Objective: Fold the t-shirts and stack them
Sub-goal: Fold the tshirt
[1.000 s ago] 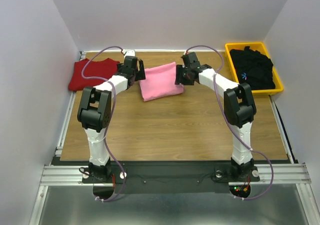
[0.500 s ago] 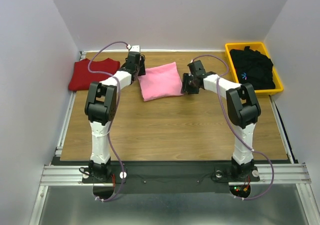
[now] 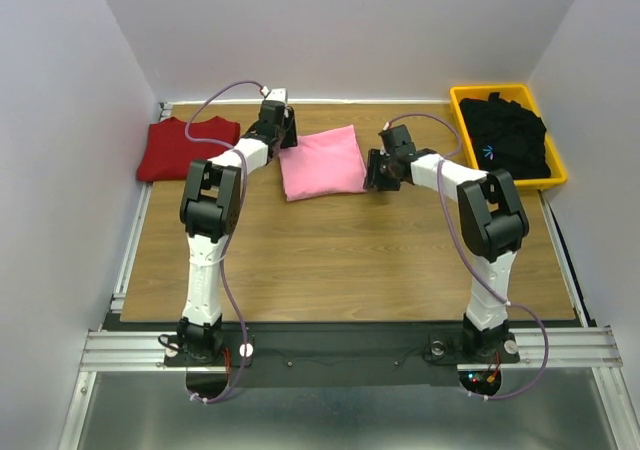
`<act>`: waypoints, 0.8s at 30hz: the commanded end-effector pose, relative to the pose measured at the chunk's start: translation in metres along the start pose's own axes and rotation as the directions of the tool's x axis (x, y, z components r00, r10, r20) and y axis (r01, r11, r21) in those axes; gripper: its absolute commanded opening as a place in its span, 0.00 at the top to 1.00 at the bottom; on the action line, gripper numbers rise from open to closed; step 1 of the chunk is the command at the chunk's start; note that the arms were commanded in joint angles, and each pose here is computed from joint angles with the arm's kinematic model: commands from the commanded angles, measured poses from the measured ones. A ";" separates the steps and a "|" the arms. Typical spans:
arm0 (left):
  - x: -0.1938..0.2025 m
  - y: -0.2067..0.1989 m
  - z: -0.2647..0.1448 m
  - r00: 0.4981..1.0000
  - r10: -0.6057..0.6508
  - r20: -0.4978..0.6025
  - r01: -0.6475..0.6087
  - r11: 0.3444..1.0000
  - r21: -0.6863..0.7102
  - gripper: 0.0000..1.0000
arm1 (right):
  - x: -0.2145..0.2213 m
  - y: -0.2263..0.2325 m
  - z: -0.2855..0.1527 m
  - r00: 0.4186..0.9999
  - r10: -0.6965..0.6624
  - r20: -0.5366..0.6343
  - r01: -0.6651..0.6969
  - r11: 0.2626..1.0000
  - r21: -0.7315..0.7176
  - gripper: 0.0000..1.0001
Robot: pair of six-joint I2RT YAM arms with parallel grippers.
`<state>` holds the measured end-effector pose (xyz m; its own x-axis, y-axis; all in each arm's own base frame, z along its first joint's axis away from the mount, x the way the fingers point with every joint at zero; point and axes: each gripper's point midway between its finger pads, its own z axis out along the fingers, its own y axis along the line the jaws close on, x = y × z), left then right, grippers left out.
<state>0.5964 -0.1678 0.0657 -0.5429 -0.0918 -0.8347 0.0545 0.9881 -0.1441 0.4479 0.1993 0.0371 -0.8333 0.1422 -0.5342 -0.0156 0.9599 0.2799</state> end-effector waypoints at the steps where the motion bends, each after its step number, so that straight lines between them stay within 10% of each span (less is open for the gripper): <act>1: -0.057 -0.015 -0.020 0.992 -0.023 0.122 0.017 0.999 0.045 0.35 | -0.027 0.015 -0.030 0.997 -0.001 0.082 0.006 0.999 -0.053 0.47; 4: -0.083 -0.014 -0.048 0.983 -0.036 0.179 0.029 0.999 0.041 0.17 | -0.050 0.028 -0.044 0.991 -0.016 0.132 0.029 0.995 -0.093 0.47; 12: -0.084 -0.001 -0.128 0.963 -0.210 0.171 0.218 0.975 -0.032 0.13 | -0.081 0.077 -0.056 0.988 -0.023 0.151 0.066 0.957 -0.283 0.54; 24: 0.050 -0.031 -0.141 0.978 -0.157 -0.139 0.153 0.988 -0.034 0.47 | -0.050 0.082 0.002 1.000 -0.002 -0.001 0.001 0.940 -0.340 0.62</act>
<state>0.4745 -0.1940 0.1595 -0.5366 -0.2498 -0.8060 -0.0068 0.9564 -0.2919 0.4901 0.2679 0.0994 -0.8126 0.1315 -0.5678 -0.2199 0.8330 0.5077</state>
